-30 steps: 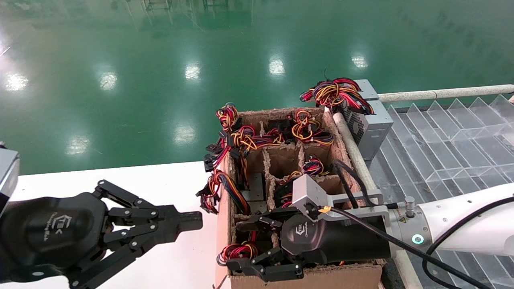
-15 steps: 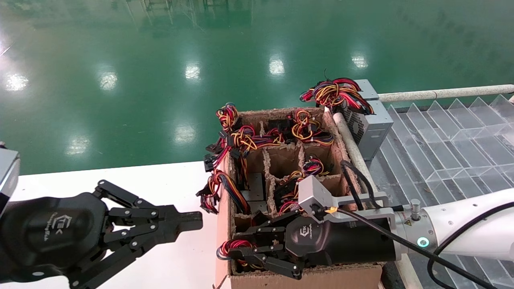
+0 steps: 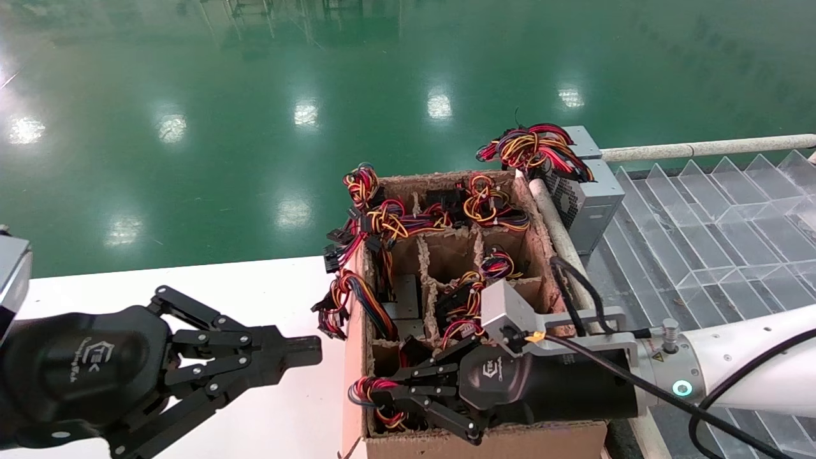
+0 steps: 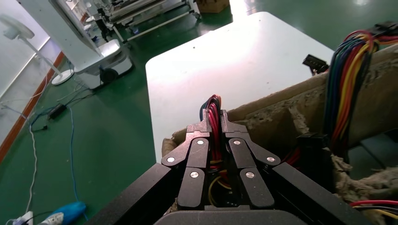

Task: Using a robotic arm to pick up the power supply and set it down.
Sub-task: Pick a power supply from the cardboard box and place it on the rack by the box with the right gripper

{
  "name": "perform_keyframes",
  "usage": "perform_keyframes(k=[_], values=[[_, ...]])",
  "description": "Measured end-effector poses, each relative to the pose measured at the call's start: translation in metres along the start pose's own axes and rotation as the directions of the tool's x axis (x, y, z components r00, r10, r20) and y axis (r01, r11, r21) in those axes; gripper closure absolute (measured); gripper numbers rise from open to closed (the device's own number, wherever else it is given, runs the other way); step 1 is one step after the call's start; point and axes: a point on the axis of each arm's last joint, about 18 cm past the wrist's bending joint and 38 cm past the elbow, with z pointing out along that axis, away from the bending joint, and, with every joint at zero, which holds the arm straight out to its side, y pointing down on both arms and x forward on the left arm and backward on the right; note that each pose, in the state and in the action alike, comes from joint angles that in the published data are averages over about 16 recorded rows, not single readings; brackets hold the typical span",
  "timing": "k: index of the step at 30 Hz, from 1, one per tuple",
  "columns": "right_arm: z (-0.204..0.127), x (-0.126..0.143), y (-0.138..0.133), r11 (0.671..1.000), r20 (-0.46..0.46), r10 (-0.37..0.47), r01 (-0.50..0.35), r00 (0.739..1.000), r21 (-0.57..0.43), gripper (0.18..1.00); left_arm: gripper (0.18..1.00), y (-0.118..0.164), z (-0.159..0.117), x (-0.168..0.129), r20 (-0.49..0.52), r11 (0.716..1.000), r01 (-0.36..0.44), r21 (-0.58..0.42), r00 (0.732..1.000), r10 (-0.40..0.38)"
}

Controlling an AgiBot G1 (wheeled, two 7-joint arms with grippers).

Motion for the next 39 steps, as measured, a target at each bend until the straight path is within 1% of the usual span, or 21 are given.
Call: perform_keyframes(k=[6,11,18,24,28,31,39], values=[[-0.010,-0.001,-0.018,0.998,-0.004,-0.012,0.012,1.000,0.068,0.970,0.993,0.000,0.000,0.000,0.000,1.000,0.000,0.000,1.000,0.000],[-0.027,-0.002,-0.040,0.988,-0.017,-0.032,0.034,0.999,0.148,0.975,0.993,0.000,0.000,0.000,0.000,1.000,0.000,0.000,1.000,0.000],[-0.055,0.000,-0.079,0.958,-0.055,-0.084,0.096,0.995,0.269,0.975,0.993,0.000,0.000,0.000,0.000,1.000,0.000,0.000,1.000,0.000],[-0.077,0.004,-0.118,0.926,-0.104,-0.156,0.182,0.982,0.332,0.976,0.993,0.000,0.000,0.000,0.000,1.000,0.000,0.000,1.000,0.000],[-0.088,0.006,-0.144,0.907,-0.139,-0.219,0.254,0.966,0.337,0.976,0.993,0.000,0.000,0.000,0.000,1.000,0.000,0.000,1.000,0.000],[-0.097,0.007,-0.163,0.894,-0.168,-0.272,0.313,0.948,0.321,0.976,0.993,0.000,0.000,0.000,0.000,1.000,0.000,0.000,1.000,0.000],[-0.125,0.009,-0.205,0.864,-0.257,-0.399,0.455,0.880,0.218,0.976,0.993,0.000,0.000,0.000,0.000,1.000,0.000,0.000,1.000,0.000]])
